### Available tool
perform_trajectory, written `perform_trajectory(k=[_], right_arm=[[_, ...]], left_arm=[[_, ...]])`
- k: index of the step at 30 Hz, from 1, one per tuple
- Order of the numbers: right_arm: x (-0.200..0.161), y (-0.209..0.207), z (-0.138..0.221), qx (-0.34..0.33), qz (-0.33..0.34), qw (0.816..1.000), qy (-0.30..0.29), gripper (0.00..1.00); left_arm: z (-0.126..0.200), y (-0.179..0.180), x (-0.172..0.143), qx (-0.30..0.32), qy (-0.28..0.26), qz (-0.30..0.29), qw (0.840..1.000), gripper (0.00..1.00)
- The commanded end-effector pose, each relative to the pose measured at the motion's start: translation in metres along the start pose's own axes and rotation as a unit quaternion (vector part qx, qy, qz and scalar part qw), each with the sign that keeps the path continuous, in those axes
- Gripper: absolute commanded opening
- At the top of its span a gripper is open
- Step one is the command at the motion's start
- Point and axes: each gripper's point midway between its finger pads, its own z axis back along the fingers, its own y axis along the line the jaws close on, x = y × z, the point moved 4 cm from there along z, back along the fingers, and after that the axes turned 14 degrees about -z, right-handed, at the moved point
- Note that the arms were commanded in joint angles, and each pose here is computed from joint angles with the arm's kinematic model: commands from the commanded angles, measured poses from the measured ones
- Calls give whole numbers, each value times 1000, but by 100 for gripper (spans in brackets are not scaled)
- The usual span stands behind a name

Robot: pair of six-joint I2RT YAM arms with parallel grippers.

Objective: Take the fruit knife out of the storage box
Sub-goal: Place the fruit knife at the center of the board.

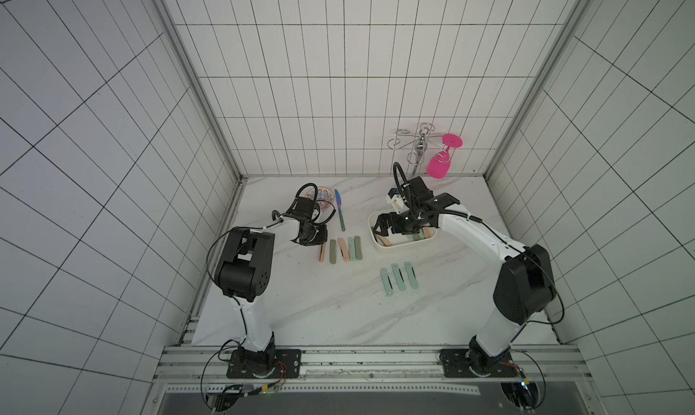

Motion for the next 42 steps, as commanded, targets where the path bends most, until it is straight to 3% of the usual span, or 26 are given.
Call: perform_trajectory(k=[1, 14, 18, 29, 42], right_arm=[[-2, -6, -6, 0, -4, 1000, 12, 99], [0, -4, -6, 3, -3, 1000, 11, 99], [1, -3, -7, 5, -2, 1000, 11, 99], [9, -3, -7, -6, -1, 1000, 0, 98], [13, -2, -7, -9, 2, 1000, 2, 99]], left_arm=[[-4, 6, 3, 15, -4, -3, 1000, 4], [0, 9, 2, 29, -7, 0, 1000, 20], [-1, 10, 2, 33, -6, 3, 999, 30], [11, 12, 1, 52, -9, 15, 999, 38], [32, 10, -27, 65, -30, 100, 992, 38]])
